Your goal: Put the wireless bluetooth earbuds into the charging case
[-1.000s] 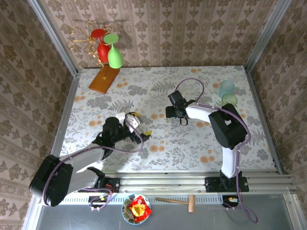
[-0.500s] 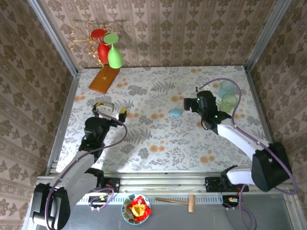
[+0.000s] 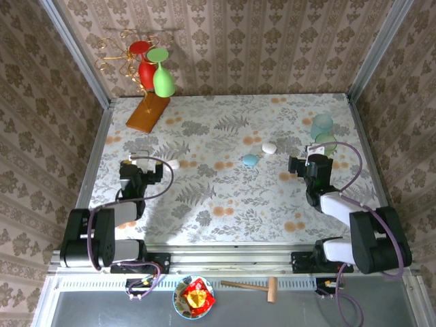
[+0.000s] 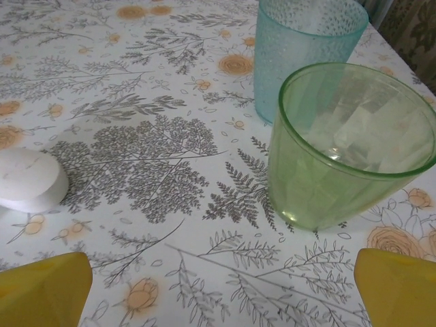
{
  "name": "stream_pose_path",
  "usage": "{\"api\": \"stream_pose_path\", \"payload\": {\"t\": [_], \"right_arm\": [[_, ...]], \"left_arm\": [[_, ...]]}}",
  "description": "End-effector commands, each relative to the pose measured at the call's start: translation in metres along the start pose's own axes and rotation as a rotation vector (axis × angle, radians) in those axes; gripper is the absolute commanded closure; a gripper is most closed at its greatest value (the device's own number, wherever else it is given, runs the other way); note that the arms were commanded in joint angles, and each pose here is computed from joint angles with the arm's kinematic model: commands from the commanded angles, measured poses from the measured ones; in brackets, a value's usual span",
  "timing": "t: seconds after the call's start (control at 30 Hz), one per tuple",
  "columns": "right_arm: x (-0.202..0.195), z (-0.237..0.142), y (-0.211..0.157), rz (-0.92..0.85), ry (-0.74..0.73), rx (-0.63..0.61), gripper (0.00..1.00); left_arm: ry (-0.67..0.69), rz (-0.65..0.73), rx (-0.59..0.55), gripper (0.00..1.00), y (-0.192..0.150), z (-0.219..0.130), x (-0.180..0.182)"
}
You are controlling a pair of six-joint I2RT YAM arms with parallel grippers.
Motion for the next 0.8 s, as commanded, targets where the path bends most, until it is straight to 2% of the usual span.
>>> {"api": "stream_pose_path", "payload": {"t": [0.0,0.13,0.17,0.27,0.33,0.4,0.77], "right_arm": [[-0.008,0.004,0.021,0.03,0.033,-0.168,0.0],[-0.006,0.017,0.014,0.058,0.092,-0.182,0.0],[-0.004,0.02,0.011,0.053,0.103,-0.182,0.0],[0.001,0.027,0.004,0.041,0.124,-0.179,0.0],[0.003,0.031,0.003,0.038,0.133,-0.183,0.0],[0.003,0.035,0.006,0.035,0.138,-0.146,0.0],[0.004,0.035,0.006,0.029,0.136,-0.144,0.0]], "left_arm": [[-0.06,-0.02,-0.117,0.0,0.024,0.01,-0.003],[-0.098,-0.058,-0.1,0.0,0.007,0.027,0.007],[-0.098,-0.064,-0.112,0.0,0.008,0.028,0.009],[-0.094,-0.103,-0.056,0.0,0.012,0.035,0.014],[-0.074,-0.094,-0.014,0.0,0.013,0.039,0.012],[-0.057,-0.076,-0.012,0.0,0.013,0.041,0.009],[-0.043,-0.051,-0.016,0.0,0.013,0.041,0.005]]}}
Point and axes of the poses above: each hand's point on the last joint's axis, 136 mm out from that joint toward the fingers, its own z axis out along the fingers, its own x axis along the line the jaws close on, y = z × x, the point moved 9 cm from there along -z, back along the fingers, and after that the axes turned 15 degrees about -z, right-handed, at the moved point
